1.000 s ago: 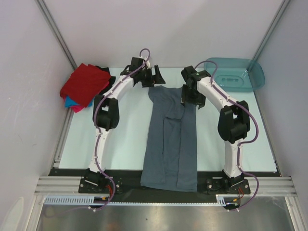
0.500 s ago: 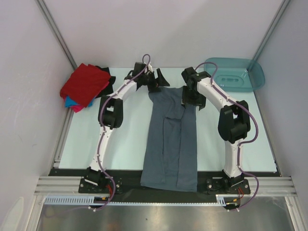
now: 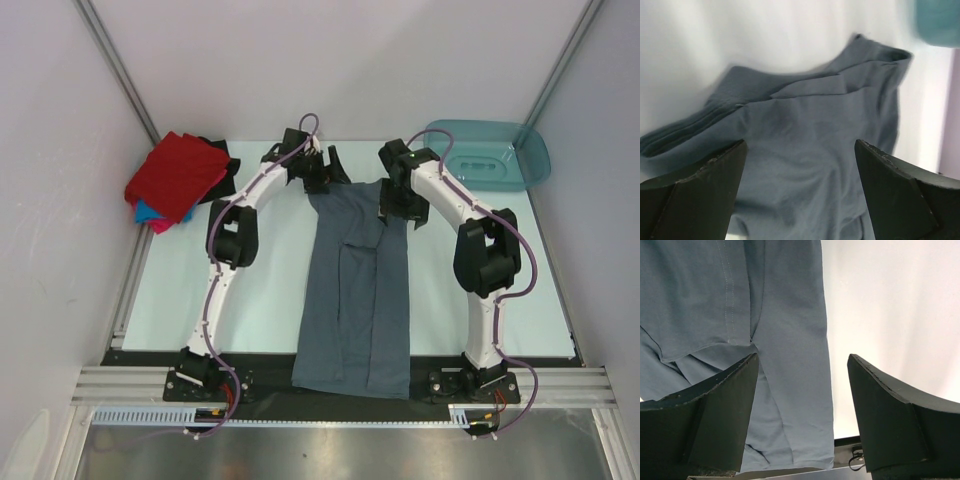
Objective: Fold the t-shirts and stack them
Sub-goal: Fold the tshirt
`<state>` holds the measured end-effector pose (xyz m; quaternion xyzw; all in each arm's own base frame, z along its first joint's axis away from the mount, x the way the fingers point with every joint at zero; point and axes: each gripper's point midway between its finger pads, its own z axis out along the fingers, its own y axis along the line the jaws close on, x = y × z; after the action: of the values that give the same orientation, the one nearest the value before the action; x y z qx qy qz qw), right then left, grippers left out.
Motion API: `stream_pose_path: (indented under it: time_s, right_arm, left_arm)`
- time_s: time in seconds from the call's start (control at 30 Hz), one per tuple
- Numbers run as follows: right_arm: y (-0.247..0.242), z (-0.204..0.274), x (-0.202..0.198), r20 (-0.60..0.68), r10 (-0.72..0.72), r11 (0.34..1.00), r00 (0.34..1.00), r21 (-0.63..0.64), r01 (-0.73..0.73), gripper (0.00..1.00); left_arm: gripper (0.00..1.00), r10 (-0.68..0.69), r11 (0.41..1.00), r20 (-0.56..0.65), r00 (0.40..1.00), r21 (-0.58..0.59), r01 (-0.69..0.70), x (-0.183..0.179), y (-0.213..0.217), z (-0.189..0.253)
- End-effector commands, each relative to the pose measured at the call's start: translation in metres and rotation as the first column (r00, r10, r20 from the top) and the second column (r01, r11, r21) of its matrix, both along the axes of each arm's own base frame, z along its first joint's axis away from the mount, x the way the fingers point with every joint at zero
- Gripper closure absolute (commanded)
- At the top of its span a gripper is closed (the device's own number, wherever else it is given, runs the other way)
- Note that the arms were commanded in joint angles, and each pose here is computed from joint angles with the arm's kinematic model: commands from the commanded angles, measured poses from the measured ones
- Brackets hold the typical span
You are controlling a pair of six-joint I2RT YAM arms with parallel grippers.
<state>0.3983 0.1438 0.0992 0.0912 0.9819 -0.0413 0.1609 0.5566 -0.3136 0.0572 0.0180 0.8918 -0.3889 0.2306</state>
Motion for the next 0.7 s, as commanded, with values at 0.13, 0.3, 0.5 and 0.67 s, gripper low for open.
stream_pose_path:
  time_s: [0.13, 0.3, 0.5, 0.67]
  right_arm:
    - [0.002, 0.040, -0.001, 0.061, 0.006, 1.000, 0.998, 0.029, -0.008, 0.23]
    - [0.006, 0.047, -0.006, 0.066, 0.016, 0.999, 0.998, 0.027, -0.018, 0.23]
    - [0.007, 0.050, -0.013, 0.053, 0.013, 1.000, 0.999, 0.022, -0.014, 0.23]
    - [0.008, 0.054, -0.017, 0.045, 0.010, 1.000, 0.999, 0.025, -0.011, 0.23]
  left_arm:
    - [0.04, 0.034, 0.969, 0.072, 0.997, 0.243, -0.050, 0.013, 0.026, -0.023]
    - [0.04, 0.032, 0.968, 0.063, 0.997, 0.246, -0.047, 0.016, 0.024, -0.040]
    - [0.08, 0.040, 0.963, 0.102, 0.994, 0.261, -0.066, 0.028, 0.027, -0.044]
    - [0.12, 0.086, 0.958, 0.121, 0.989, 0.261, -0.115, 0.045, 0.052, -0.043]
